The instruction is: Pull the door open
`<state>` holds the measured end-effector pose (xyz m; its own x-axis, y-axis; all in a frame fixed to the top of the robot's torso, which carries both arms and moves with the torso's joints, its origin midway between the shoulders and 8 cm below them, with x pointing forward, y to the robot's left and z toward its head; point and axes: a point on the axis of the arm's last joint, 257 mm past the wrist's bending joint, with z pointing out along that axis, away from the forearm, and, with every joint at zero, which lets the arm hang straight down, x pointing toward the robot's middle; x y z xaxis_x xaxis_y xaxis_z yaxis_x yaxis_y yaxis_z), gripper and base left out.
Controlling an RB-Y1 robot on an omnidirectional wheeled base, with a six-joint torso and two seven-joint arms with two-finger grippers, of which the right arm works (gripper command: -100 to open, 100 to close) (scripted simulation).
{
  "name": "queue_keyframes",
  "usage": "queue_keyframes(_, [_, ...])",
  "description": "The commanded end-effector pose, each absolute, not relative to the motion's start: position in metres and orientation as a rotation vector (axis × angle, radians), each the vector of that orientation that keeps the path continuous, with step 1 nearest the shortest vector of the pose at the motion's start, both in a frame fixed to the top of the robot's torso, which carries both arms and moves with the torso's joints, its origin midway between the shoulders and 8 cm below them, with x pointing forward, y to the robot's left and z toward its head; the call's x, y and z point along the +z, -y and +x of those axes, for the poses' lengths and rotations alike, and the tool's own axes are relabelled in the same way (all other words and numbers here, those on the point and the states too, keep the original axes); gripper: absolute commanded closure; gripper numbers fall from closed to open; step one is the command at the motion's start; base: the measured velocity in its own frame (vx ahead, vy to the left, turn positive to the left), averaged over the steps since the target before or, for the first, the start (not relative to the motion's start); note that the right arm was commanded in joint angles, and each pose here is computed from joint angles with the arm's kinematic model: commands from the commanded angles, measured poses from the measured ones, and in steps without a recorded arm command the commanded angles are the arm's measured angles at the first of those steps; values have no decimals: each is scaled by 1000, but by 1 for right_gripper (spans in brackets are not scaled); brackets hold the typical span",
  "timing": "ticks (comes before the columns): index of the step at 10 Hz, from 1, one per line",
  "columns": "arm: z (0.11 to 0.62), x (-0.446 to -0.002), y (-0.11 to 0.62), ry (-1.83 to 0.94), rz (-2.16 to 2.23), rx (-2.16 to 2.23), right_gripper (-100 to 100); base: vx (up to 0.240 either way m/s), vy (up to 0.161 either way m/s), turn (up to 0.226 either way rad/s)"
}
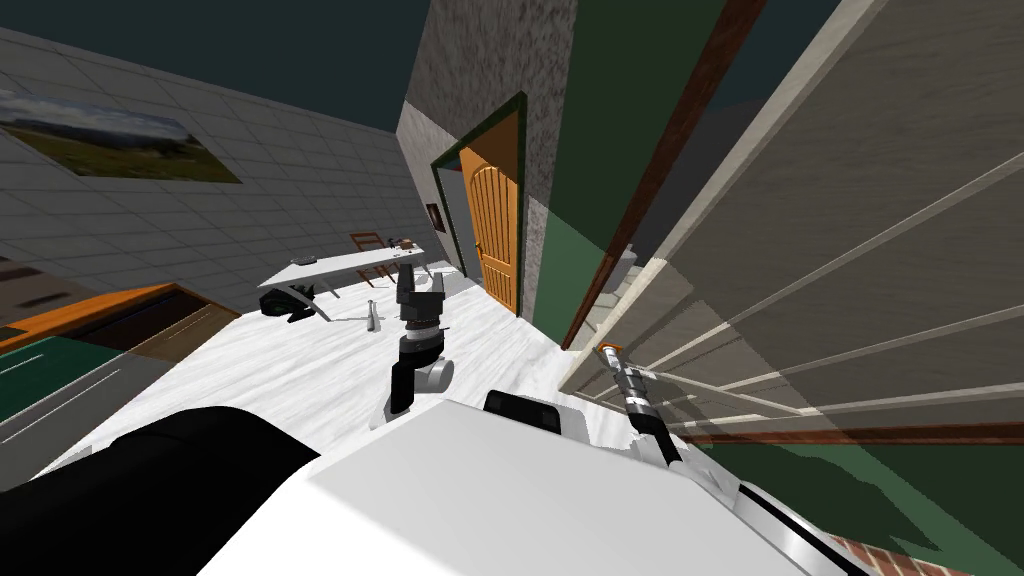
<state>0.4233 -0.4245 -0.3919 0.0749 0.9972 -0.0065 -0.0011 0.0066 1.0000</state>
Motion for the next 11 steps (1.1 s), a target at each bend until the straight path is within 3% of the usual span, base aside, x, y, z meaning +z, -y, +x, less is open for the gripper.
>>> queue_keyframes(1, [414, -393, 420, -1179, 1225, 1178, 100, -219, -60, 92])
queue_keyframes(6, [404, -393, 417, -1217, 1203, 1215, 100, -172, -62, 67])
queue_keyframes(11, [379, -394, 419, -1246, 1185, 1246, 100, -170, -63, 135])
